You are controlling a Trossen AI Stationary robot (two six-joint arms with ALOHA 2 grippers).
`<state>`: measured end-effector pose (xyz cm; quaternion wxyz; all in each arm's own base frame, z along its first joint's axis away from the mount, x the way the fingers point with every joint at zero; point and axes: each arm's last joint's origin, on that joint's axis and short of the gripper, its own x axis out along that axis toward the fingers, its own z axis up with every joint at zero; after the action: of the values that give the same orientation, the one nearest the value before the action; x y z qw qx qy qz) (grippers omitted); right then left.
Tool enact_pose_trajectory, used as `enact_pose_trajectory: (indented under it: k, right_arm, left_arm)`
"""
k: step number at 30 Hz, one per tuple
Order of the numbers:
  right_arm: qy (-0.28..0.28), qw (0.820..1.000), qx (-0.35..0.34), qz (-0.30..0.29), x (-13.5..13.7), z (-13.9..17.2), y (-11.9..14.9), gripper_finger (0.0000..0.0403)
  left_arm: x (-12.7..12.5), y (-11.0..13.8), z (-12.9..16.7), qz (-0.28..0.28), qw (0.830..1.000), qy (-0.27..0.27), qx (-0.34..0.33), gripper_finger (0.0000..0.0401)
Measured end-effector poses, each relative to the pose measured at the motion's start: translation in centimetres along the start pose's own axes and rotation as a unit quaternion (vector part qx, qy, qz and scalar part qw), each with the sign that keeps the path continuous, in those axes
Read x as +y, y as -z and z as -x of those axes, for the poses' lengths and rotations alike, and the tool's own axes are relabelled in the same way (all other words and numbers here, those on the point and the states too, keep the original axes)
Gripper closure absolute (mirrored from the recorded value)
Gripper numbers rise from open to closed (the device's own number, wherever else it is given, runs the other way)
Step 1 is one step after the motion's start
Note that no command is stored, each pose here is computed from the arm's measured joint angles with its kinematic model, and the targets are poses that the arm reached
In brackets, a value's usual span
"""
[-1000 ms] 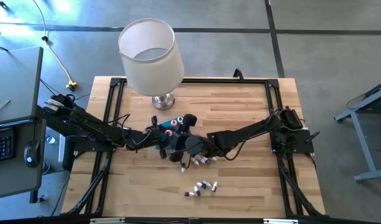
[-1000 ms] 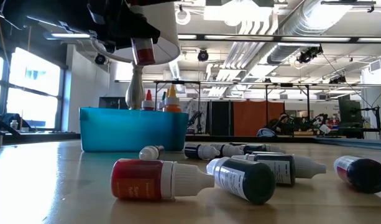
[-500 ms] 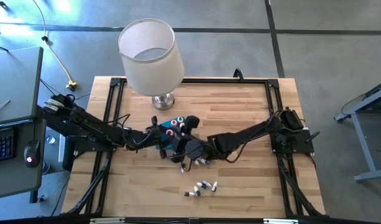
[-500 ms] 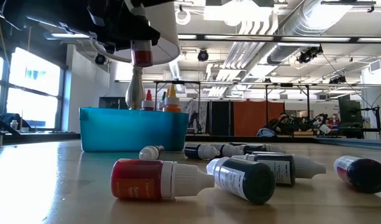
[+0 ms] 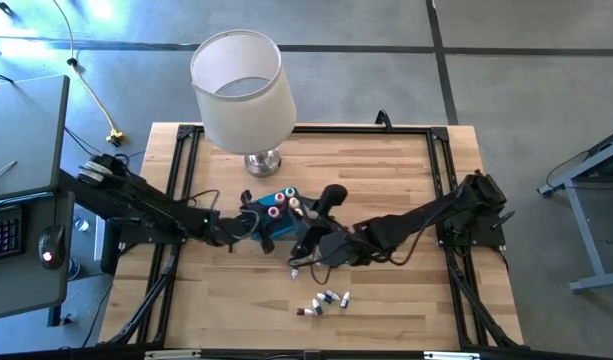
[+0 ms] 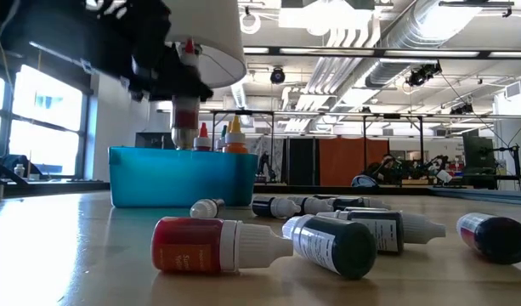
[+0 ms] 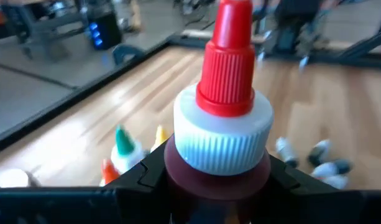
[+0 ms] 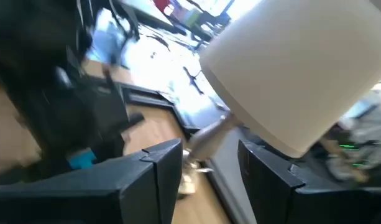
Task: Pick & Place food coloring
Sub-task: Put the large red food coloring bottle into the blue bin
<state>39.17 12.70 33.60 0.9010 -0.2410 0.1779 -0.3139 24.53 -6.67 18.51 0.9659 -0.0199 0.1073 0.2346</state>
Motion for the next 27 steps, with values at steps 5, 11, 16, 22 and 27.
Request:
enact_pose_trajectory:
  k: [5, 11, 16, 22, 27]
  right_arm:
    - [-0.052, 0.998, -0.003, -0.024, -0.4, 1.2, -0.2, 0.0254]
    - [-0.048, 0.999, 0.008, -0.001, -0.3, 1.5, 0.2, 0.0254]
    - [-0.041, 0.999, 0.019, 0.009, -1.4, 2.2, 0.2, 0.0254]
    - [-0.037, 0.999, 0.029, -0.003, -3.1, 3.3, 0.1, 0.0254]
    - [-0.038, 0.999, 0.031, 0.0, -4.0, 3.7, 0.0, 0.0254]
  left_arm:
    - [-0.7, 2.0, -1.3, 0.006, 0.999, -0.043, -0.002, 0.0258]
    - [-0.5, 3.6, -3.1, 0.02, 0.998, -0.064, -0.002, 0.0258]
    - [0.4, 4.7, -4.3, 0.033, 0.996, -0.088, 0.014, 0.0258]
    - [0.8, 5.1, -5.0, 0.036, 0.996, -0.085, 0.02, 0.0258]
    - [0.8, 5.5, -5.4, 0.041, 0.995, -0.092, 0.014, 0.0258]
